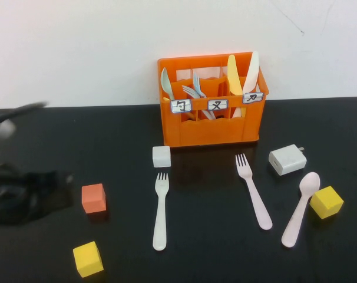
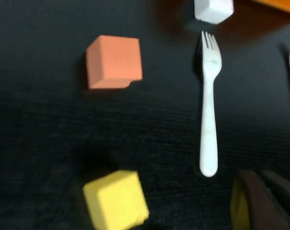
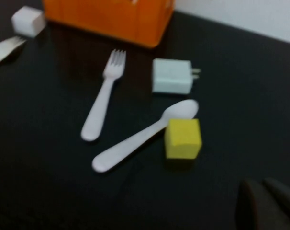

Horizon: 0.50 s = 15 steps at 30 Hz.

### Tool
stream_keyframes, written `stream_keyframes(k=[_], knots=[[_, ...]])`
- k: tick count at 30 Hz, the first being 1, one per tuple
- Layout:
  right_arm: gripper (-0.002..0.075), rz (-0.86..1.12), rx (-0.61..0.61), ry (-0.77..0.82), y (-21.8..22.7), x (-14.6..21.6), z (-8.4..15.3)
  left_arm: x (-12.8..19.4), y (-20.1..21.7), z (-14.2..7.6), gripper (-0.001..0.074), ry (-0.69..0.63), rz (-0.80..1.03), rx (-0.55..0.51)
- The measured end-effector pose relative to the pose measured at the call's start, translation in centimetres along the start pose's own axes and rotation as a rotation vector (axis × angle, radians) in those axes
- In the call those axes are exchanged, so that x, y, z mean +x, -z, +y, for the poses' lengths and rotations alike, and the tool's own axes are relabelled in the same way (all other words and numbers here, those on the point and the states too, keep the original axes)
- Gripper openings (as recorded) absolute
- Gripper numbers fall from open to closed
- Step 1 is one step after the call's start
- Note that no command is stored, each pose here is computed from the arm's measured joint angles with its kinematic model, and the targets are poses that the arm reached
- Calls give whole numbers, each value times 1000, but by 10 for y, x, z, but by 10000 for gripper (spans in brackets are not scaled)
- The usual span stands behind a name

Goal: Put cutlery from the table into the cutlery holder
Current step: Pick up the fork

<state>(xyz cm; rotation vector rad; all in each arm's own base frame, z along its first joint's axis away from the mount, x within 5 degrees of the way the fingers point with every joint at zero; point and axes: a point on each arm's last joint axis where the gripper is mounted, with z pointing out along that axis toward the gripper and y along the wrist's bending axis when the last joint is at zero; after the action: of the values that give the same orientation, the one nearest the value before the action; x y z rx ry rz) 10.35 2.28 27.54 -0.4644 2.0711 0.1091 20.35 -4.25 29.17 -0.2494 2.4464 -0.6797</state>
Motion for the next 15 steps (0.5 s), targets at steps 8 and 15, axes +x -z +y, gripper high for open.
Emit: stream_keyframes(k=[8,15], knots=[[-2,82,-65,69,-19,2,-2,-18,-64,-47,-3,-186,160,-102],[-2,151,-91,58,-33,5,-6,-15,-114,-91,-3,-302,198,-295]])
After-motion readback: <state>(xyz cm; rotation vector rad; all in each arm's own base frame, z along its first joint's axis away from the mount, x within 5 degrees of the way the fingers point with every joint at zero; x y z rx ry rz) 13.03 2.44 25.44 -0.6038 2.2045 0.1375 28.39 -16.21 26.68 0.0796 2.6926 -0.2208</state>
